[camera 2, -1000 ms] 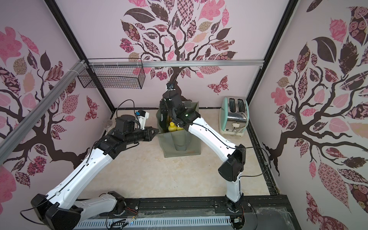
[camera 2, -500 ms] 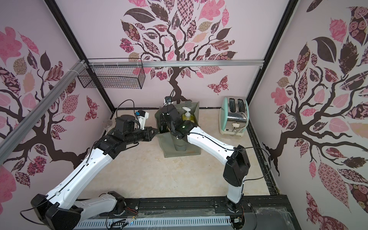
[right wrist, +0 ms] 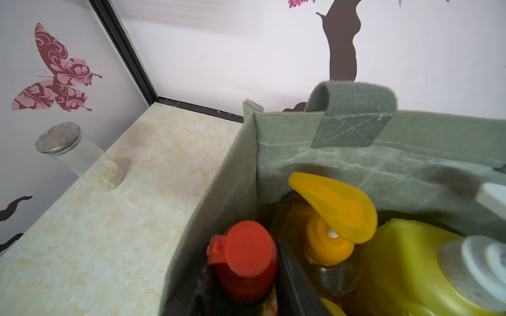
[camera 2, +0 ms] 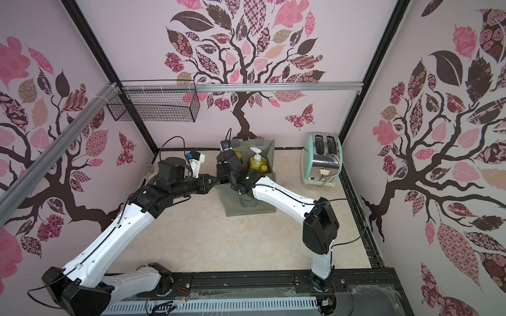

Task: Pack dish soap into the shopping bag
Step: Place the bottle of dish soap in the shopping bag, then adjust the shopping bag at the center of the board.

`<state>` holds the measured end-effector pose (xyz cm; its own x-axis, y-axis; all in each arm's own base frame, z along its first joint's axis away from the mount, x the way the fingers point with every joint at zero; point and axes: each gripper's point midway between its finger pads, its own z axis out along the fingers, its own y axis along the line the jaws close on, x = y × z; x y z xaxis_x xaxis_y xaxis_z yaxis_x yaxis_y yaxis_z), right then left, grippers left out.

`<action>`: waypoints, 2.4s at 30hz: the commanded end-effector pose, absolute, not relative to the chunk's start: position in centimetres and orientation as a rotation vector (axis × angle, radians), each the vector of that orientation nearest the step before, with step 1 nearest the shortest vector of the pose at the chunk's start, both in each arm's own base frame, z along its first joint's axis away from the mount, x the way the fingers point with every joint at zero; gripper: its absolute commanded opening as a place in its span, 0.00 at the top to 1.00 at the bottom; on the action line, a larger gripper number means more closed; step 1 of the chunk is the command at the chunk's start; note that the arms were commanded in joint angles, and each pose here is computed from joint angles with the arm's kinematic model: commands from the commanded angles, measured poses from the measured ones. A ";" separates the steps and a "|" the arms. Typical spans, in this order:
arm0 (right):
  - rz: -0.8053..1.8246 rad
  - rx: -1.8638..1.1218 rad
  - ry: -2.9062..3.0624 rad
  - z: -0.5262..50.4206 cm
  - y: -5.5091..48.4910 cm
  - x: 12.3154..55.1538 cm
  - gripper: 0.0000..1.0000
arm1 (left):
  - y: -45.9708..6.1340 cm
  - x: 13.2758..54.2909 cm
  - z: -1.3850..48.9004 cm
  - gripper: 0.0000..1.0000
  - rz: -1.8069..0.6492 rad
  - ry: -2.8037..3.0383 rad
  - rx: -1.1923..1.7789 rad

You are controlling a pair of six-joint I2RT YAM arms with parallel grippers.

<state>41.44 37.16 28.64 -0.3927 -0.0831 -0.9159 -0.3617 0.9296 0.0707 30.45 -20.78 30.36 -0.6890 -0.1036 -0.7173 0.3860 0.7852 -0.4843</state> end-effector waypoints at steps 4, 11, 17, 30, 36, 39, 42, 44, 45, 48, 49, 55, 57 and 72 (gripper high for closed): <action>0.266 -0.321 1.967 27.9 36.8 42.6 1.00 | -21.2 30.4 38.7 1.00 -0.875 1.919 0.270; 0.310 -0.308 2.020 25.4 36.1 42.2 0.71 | -21.2 30.5 37.9 1.00 -0.874 1.931 0.266; 0.386 -0.314 1.986 27.8 36.0 41.6 0.51 | -21.1 30.7 37.4 1.00 -0.859 1.939 0.259; 0.648 -0.335 1.723 45.8 32.0 36.0 0.10 | -19.7 31.0 37.2 0.78 -0.774 1.940 0.223; 0.530 -0.316 1.779 45.9 26.6 33.6 0.03 | -18.5 31.0 40.1 0.26 -0.721 1.919 0.179; 0.456 -0.291 1.840 44.4 23.7 33.7 0.04 | -18.4 31.3 41.4 0.09 -0.708 1.907 0.180; 0.469 -0.242 1.897 42.4 20.6 34.6 0.05 | -18.3 32.4 41.5 0.07 -0.658 1.918 0.172; 0.462 -0.215 1.935 41.2 18.8 35.1 0.05 | -18.3 33.3 41.2 0.06 -0.627 1.934 0.167; 0.453 -0.209 1.951 40.7 18.2 35.3 0.05 | -18.2 33.7 40.9 0.05 -0.616 1.945 0.161; 0.427 -0.219 1.992 39.4 17.6 35.8 0.06 | -18.5 35.1 39.8 0.04 -0.592 1.994 0.155; 0.422 -0.225 2.008 39.0 17.6 36.2 0.07 | -18.6 35.6 39.3 0.04 -0.581 2.016 0.151; 0.380 -0.230 2.065 36.9 17.7 38.2 0.12 | -17.8 38.4 37.3 0.07 -0.471 2.087 0.072; 0.383 -0.231 2.074 36.5 17.9 38.7 0.14 | -18.2 39.0 36.9 0.08 -0.473 2.098 0.076; 0.265 -0.210 2.197 31.9 17.3 41.1 0.39 | -22.4 42.3 31.1 0.37 -0.555 2.237 0.205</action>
<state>40.63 17.82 31.63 -0.5926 -0.0524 -0.8038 -0.2650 0.9550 0.1331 41.96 -21.92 30.83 -0.6731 -0.0629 -0.7369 0.2815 0.8996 -0.3339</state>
